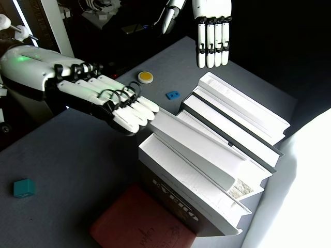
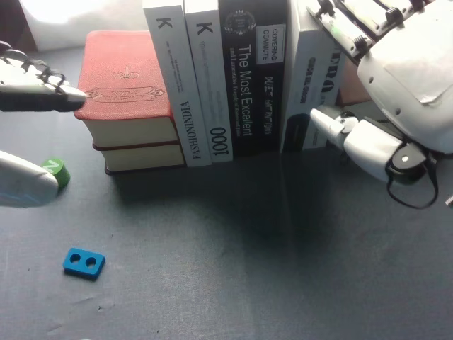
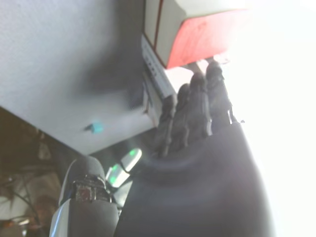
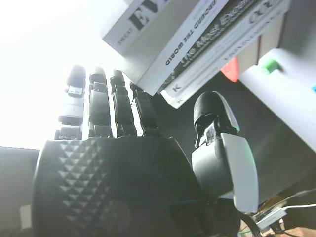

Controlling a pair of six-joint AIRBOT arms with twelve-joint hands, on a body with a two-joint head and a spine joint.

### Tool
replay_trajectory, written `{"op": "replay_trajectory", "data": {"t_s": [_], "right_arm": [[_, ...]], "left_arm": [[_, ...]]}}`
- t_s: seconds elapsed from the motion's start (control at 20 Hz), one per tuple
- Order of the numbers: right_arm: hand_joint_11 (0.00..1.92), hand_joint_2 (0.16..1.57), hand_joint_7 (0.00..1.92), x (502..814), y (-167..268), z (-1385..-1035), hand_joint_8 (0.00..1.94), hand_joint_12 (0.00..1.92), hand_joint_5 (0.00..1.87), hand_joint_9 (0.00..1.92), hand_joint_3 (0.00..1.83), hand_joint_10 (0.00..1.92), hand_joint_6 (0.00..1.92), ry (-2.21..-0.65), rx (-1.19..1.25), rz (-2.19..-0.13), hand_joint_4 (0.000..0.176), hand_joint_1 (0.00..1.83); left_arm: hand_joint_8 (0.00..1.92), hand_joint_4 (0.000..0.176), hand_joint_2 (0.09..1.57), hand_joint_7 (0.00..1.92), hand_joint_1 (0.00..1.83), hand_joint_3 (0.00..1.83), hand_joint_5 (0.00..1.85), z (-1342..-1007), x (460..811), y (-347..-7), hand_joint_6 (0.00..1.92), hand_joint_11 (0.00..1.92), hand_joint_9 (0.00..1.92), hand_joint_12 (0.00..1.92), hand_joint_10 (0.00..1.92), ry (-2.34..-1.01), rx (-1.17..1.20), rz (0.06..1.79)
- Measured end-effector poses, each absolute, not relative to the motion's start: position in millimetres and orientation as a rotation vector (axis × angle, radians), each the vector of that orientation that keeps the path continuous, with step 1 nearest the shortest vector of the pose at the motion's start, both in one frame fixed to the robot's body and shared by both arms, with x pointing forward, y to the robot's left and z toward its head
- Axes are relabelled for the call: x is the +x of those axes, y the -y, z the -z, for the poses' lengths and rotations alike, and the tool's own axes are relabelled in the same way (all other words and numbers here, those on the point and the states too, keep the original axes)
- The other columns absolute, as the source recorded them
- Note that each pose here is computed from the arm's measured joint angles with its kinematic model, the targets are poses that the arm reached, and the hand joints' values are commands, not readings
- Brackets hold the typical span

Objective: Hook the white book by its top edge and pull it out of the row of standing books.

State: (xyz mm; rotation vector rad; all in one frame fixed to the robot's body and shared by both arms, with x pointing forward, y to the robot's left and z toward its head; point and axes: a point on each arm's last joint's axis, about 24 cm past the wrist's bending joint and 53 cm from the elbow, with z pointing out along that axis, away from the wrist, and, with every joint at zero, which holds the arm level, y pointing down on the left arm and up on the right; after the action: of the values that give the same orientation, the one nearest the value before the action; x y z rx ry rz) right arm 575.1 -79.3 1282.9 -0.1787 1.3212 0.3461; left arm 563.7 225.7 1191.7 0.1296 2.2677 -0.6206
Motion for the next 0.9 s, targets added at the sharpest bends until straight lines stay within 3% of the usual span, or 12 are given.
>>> {"op": "replay_trajectory", "data": {"t_s": [0.2,0.45,0.9], "right_arm": [[0.00,1.34,0.14,558.2,77.0,-1279.7,0.00,0.37,0.17,0.12,0.00,0.00,0.00,-1.352,-0.180,-0.353,0.000,0.00],[0.00,1.34,0.08,539.4,74.3,-1273.9,0.00,0.23,0.11,0.06,0.00,0.00,0.00,-1.368,-0.211,-0.323,0.000,0.00],[0.00,1.34,0.09,517.9,74.2,-1255.0,0.00,0.27,0.13,0.07,0.00,0.01,0.00,-1.409,-0.263,-0.268,0.000,0.00]], "left_arm": [[0.00,0.000,1.13,0.00,0.00,0.00,0.00,-1192.0,562.7,-223.6,0.00,0.00,0.00,0.00,0.00,-2.267,0.136,0.622],[0.00,0.000,1.12,0.00,0.00,0.00,0.00,-1192.8,559.4,-217.2,0.00,0.00,0.00,0.00,0.00,-2.264,0.156,0.627],[0.00,0.000,1.13,0.00,0.00,0.00,0.01,-1189.1,556.8,-215.9,0.01,0.00,0.00,0.00,0.00,-2.277,0.166,0.620]]}}
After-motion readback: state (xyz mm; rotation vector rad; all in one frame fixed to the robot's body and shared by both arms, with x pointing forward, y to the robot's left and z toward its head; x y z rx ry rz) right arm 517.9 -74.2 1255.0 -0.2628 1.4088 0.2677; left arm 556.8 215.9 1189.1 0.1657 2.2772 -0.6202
